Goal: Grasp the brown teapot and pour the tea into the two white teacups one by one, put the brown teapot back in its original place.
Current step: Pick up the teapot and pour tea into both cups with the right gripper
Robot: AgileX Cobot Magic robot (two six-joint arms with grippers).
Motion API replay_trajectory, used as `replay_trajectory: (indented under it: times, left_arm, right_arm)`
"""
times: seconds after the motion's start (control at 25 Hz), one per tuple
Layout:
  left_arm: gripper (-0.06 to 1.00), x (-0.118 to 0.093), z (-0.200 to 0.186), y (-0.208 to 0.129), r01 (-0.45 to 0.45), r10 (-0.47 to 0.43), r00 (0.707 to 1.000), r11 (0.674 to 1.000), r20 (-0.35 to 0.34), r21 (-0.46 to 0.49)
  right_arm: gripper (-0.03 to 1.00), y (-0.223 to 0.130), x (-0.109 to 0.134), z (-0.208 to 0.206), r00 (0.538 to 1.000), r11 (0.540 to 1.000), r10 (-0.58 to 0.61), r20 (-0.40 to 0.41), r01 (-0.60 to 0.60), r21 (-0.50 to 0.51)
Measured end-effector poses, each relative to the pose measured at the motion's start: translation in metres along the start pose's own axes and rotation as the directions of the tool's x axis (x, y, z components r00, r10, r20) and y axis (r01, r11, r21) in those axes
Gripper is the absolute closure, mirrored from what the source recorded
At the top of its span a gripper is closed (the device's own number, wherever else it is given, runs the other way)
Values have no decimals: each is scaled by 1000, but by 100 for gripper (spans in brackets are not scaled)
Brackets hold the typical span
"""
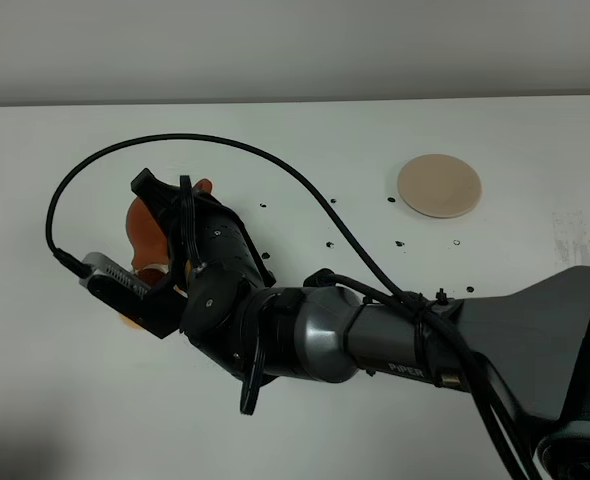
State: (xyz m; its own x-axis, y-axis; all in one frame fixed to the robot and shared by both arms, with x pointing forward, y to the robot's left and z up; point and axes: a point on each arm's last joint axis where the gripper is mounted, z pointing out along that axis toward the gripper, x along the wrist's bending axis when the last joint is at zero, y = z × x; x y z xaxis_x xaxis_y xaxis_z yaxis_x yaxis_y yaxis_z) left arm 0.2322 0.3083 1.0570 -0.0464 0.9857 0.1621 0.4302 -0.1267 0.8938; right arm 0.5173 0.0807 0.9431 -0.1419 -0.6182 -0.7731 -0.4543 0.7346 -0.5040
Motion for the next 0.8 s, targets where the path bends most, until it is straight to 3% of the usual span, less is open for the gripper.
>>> replay_trajectory:
  times: [0.24,0.56,0.8]
  left_arm:
    - [44,0,0,0,0,0,1000,1000,0,0]
    - [44,0,0,0,0,0,1000,1000,0,0]
    - [44,0,0,0,-1,1,1000,1000,0,0]
  right_arm:
    - [88,1,6,0,994,996,87,-63,-87,-1]
    - [88,-1,6,-2,988,991,131,-86,-131,5]
    - [88,-18,-10,-18,945,953,301,-127,-301,23]
